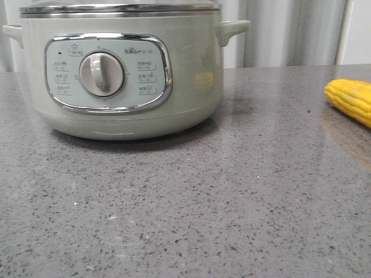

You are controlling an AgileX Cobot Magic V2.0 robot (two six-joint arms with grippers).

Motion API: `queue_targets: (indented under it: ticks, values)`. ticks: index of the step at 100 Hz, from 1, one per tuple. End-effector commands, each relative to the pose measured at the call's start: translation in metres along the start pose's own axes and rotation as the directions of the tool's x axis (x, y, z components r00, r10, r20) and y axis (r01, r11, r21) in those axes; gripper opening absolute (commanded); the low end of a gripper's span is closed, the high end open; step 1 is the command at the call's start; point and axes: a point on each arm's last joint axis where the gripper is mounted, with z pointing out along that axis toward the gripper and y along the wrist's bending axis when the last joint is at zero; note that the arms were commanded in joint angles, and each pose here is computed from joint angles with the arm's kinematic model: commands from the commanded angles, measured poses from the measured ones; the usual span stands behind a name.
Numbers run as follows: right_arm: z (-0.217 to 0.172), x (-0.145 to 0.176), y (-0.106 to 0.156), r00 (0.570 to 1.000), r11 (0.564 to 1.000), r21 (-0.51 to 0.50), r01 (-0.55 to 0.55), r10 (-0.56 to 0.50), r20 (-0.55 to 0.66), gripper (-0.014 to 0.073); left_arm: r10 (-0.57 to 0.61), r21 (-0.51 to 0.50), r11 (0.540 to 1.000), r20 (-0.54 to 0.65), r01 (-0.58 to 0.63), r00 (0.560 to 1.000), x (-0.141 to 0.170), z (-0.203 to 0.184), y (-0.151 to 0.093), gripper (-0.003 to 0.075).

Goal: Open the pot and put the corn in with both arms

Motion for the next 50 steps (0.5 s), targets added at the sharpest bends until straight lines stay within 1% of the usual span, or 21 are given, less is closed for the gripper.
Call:
queue_targets:
  ticks: [1, 7, 13, 20, 24, 25, 27, 31, 32, 37, 43, 50]
  values:
    - [0.011, -0.03, 0.016, 0.999, 0.999, -0.03, 0.035, -0.036, -0.011, -0.0062, 0.109, 0.035, 0.993, 0.013, -0.11, 0.994, -0.023, 0.002, -0.017, -0.002]
    - [0.021, -0.039, 0.026, 0.989, 0.993, -0.059, 0.106, -0.112, -0.098, -0.0062, 0.191, 0.051, 0.981, -0.022, -0.189, 0.981, -0.033, 0.006, -0.027, -0.0017]
    - [0.032, -0.046, 0.033, 0.962, 0.977, -0.083, 0.194, -0.206, -0.178, -0.0061, 0.247, 0.059, 0.968, -0.042, -0.244, 0.968, -0.046, 0.012, -0.037, 0.0008]
    - [0.049, -0.056, 0.039, 0.927, 0.958, -0.102, 0.266, -0.284, -0.245, -0.0029, 0.285, 0.061, 0.957, -0.045, -0.283, 0.957, -0.061, 0.02, -0.047, 0.0094]
    - [0.059, -0.062, 0.043, 0.912, 0.95, -0.108, 0.294, -0.312, -0.267, 0.0006, 0.307, 0.06, 0.951, -0.046, -0.305, 0.95, -0.067, 0.025, -0.051, 0.0171]
    - [0.061, -0.063, 0.044, 0.907, 0.947, -0.11, 0.302, -0.321, -0.274, 0.0025, 0.311, 0.059, 0.95, -0.047, -0.308, 0.949, -0.069, 0.027, -0.052, 0.02]
    - [0.066, -0.065, 0.045, 0.899, 0.943, -0.112, 0.313, -0.333, -0.284, 0.0057, 0.322, 0.058, 0.946, -0.05, -0.319, 0.945, -0.072, 0.03, -0.054, 0.0228]
    - [0.077, -0.07, 0.048, 0.889, 0.938, -0.116, 0.326, -0.346, -0.3, 0.0118, 0.339, 0.056, 0.94, -0.056, -0.336, 0.939, -0.077, 0.036, -0.057, 0.0309]
    - [0.078, -0.071, 0.049, 0.887, 0.937, -0.116, 0.328, -0.348, -0.303, 0.0146, 0.341, 0.055, 0.939, -0.062, -0.338, 0.938, -0.078, 0.038, -0.058, 0.0333]
    - [0.09, -0.075, 0.052, 0.881, 0.937, -0.118, 0.329, -0.349, -0.32, 0.0246, 0.363, 0.055, 0.932, -0.092, -0.359, 0.927, -0.081, 0.046, -0.061, 0.0391]
    - [0.103, -0.079, 0.054, 0.876, 0.937, -0.118, 0.329, -0.349, -0.333, 0.037, 0.384, 0.056, 0.924, -0.136, -0.379, 0.913, -0.084, 0.056, -0.063, 0.0409]
    - [0.115, -0.081, 0.056, 0.871, 0.937, -0.117, 0.328, -0.348, -0.347, 0.0475, 0.427, 0.07, 0.904, -0.18, -0.422, 0.886, -0.087, 0.067, -0.068, 0.0409]
